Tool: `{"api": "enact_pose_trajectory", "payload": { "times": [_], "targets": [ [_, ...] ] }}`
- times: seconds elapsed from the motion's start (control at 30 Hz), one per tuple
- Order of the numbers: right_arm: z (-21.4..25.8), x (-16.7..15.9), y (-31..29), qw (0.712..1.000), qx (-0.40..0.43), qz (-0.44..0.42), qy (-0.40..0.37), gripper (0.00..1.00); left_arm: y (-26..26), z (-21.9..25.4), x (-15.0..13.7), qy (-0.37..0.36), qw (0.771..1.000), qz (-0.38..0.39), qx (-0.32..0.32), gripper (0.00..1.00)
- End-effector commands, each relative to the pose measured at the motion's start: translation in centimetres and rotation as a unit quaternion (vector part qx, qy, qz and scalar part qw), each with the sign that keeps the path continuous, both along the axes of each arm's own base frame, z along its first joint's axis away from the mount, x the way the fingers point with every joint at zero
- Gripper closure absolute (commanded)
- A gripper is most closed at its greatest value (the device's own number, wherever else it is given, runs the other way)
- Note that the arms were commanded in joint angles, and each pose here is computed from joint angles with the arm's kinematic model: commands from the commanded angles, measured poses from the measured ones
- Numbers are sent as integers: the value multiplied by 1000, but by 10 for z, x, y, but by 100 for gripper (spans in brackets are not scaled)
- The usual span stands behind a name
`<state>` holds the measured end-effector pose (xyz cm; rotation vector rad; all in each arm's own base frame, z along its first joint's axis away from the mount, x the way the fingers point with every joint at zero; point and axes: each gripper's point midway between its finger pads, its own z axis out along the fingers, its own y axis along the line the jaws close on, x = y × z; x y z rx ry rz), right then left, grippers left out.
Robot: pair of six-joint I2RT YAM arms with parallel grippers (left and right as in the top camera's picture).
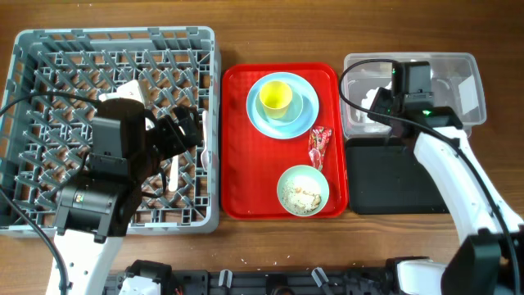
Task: Sort waste into correct bins and load items into the dishwasher rack
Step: 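Carry the tissue right and drop it into the clear plastic bin, then return the right gripper to the red tray over the candy wrapper, then grasp the red candy wrapper and drop it into the clear bin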
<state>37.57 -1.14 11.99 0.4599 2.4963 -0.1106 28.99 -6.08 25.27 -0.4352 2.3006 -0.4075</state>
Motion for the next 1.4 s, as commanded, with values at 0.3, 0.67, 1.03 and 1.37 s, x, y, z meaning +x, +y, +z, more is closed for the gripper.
{"api": "enact_pose_trajectory", "payload": {
  "times": [0.3,0.67,1.03,1.37],
  "targets": [
    [104,-71,109,952,247,175,-35,59,3,5,3,-7,1000,5,4,0],
    [-2,-109,136,970,224,49,78,96,3,5,3,-7,1000,5,4,0],
    [-40,-100,137,992,99,12,74,51,3,5,3,-7,1000,5,4,0],
    [-103,-81,136,993,43,-6,107,61,3,5,3,-7,1000,5,4,0]
  ]
}}
